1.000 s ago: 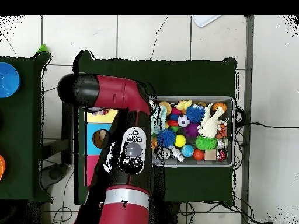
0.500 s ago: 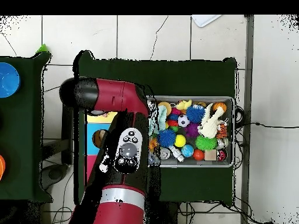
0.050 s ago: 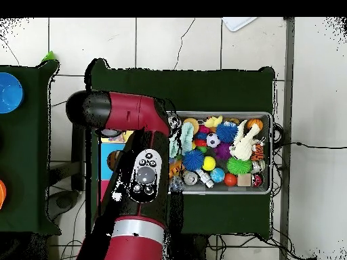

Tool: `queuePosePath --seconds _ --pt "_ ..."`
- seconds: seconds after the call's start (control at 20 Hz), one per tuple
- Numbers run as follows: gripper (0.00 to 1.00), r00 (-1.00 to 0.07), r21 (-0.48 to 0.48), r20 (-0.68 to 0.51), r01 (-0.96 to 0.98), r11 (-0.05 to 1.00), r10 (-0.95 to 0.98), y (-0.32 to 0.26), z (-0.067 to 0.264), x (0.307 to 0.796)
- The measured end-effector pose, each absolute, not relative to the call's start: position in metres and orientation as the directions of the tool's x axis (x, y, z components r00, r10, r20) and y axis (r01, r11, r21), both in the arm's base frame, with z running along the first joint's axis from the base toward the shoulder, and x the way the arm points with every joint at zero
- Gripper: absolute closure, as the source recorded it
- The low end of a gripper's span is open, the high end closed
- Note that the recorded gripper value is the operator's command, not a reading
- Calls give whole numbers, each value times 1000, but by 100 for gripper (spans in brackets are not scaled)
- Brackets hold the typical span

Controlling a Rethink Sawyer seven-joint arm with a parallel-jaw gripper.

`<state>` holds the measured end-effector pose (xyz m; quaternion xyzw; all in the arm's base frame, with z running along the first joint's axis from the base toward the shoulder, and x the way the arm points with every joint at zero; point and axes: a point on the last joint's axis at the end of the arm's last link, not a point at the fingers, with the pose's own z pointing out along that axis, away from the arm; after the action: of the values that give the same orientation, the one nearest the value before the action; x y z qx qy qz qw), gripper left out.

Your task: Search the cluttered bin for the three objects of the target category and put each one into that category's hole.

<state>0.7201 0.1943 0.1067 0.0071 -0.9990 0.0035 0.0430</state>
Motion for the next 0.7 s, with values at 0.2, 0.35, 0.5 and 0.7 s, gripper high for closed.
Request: queuePosePath --seconds 0.2,0.35,0.5,0.7 --pt "100 -989 16 146 0 1000 -2 197 109 714" --pt "100 -983 45 183 21 999 12 202 113 711" --pt "100 -982 64 188 36 997 24 205 114 712" --pt "100 -983 102 178 58 993 40 213 113 716"
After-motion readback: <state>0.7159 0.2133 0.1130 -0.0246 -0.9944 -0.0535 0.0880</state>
